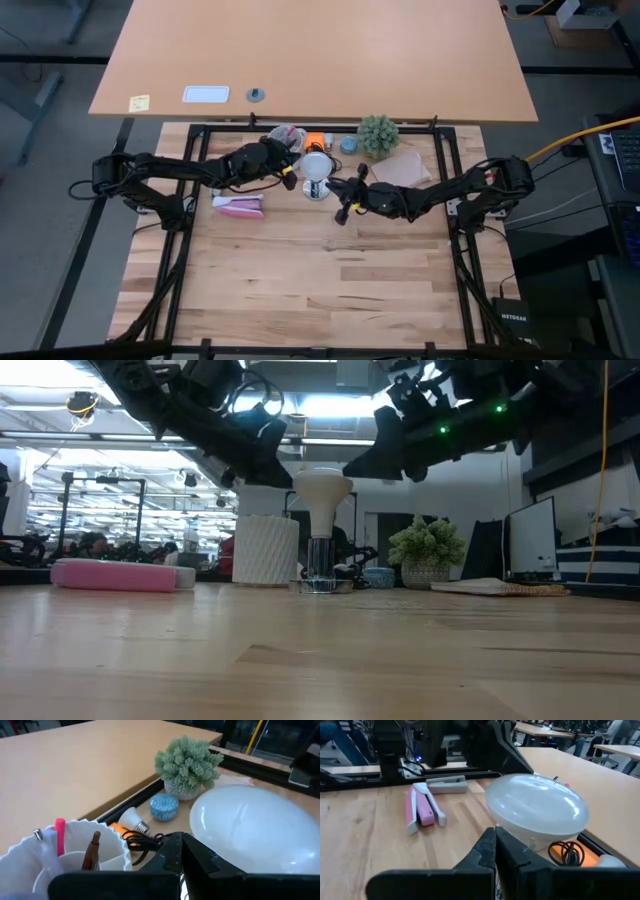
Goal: Screw lightbulb
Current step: Remove the white light bulb from the silver lamp, then return to Home Position
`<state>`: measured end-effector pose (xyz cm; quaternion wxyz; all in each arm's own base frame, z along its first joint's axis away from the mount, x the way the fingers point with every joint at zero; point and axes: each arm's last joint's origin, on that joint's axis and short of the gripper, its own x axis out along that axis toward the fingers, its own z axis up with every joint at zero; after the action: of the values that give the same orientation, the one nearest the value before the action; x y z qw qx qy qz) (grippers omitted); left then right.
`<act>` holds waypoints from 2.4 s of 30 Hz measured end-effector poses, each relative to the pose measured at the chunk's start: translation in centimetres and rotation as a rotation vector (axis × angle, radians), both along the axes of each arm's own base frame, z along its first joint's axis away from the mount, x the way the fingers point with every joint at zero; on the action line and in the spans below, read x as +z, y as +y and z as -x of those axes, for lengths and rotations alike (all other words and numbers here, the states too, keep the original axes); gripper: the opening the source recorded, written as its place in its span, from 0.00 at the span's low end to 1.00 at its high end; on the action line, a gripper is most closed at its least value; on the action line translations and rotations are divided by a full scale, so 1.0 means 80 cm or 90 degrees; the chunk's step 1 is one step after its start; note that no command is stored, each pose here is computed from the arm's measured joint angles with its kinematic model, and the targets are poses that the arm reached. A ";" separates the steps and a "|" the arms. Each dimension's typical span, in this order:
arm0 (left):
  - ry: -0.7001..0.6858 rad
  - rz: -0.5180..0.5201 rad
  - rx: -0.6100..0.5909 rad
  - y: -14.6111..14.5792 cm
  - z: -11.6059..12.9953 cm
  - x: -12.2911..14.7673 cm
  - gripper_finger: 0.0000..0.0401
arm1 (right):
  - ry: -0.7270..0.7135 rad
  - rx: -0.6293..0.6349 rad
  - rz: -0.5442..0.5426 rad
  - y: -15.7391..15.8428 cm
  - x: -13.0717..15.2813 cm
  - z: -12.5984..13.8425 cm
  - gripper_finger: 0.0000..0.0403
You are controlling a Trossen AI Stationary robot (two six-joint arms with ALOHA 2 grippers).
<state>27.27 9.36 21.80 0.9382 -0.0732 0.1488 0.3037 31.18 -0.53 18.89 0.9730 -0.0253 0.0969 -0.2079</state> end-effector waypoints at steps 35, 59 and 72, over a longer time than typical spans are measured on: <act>-0.006 0.060 -0.101 -0.063 -0.014 -0.004 0.00 | 0.015 -0.116 0.003 -0.060 -0.002 0.007 0.01; -0.093 -0.030 -0.079 -0.059 -0.019 0.018 0.00 | -0.038 -0.138 0.040 -0.062 0.011 0.005 0.01; -0.068 0.166 -0.372 -0.127 -0.020 0.008 0.00 | 0.117 0.077 0.043 0.042 0.024 0.035 0.01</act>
<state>28.88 -0.79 22.43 0.9749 -0.1628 0.1516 -0.0045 28.42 2.86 20.80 0.9694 -0.0827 0.1767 -0.1489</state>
